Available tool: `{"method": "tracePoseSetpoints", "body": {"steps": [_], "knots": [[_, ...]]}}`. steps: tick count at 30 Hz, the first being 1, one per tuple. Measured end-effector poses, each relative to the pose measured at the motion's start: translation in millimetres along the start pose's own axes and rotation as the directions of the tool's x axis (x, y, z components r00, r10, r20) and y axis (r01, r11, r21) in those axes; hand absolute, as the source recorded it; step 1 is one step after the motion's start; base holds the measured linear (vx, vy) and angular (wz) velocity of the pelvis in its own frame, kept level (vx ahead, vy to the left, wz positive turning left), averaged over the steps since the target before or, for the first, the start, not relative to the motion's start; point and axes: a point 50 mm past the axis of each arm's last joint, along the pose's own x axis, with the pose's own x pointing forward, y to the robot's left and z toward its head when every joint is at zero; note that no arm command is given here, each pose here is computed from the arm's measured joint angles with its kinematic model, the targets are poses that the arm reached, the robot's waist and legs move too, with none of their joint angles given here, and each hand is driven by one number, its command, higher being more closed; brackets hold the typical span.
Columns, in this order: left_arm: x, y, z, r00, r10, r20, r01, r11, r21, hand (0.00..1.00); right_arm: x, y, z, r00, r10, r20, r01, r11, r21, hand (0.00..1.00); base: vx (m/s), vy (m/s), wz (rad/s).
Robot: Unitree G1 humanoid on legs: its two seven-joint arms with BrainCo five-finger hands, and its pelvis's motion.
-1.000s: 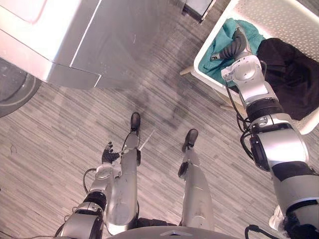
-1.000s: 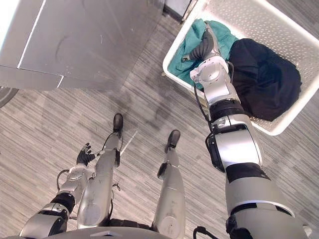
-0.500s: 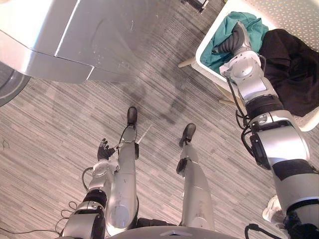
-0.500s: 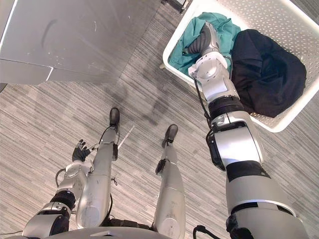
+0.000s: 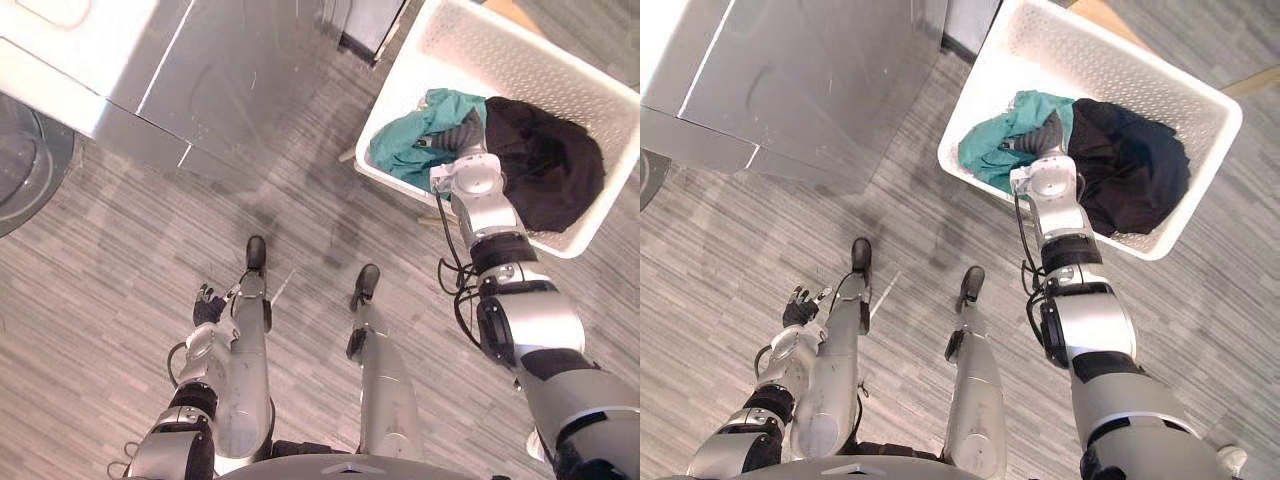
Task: Pick up the laundry basket with both hands and put the clothes into the washing machine.
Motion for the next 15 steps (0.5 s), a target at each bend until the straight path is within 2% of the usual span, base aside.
{"method": "tracePoseSetpoints", "body": {"steps": [4, 8, 12, 15], "knots": [[-5, 21, -12, 0.998, 0.055, -0.043, -0.057, 0.997, -0.051, 0.0, -26, -7, -20, 0.997, -0.077, -0.018, 0.079, 0.972, 0.223, 1.0, 0.02, -0.018, -0.07], [-14, 48, -29, 0.988, 0.12, -0.093, -0.125, 0.991, -0.052, 0.0, -48, -14, -38, 0.992, -0.122, -0.032, 0.126, 0.949, 0.288, 1.0, 0.03, -0.014, -0.06], [-27, 78, -51, 0.966, 0.196, -0.169, -0.205, 0.978, -0.036, 0.0, -77, -35, -62, 0.977, -0.195, -0.082, 0.211, 0.914, 0.347, 1.0, 0.06, -0.019, 0.07], [-41, 103, -68, 0.937, 0.259, -0.233, -0.277, 0.96, -0.046, 0.0, -93, -41, -62, 0.972, -0.227, -0.063, 0.232, 0.881, 0.413, 1.0, 0.09, -0.019, 0.09]]}}
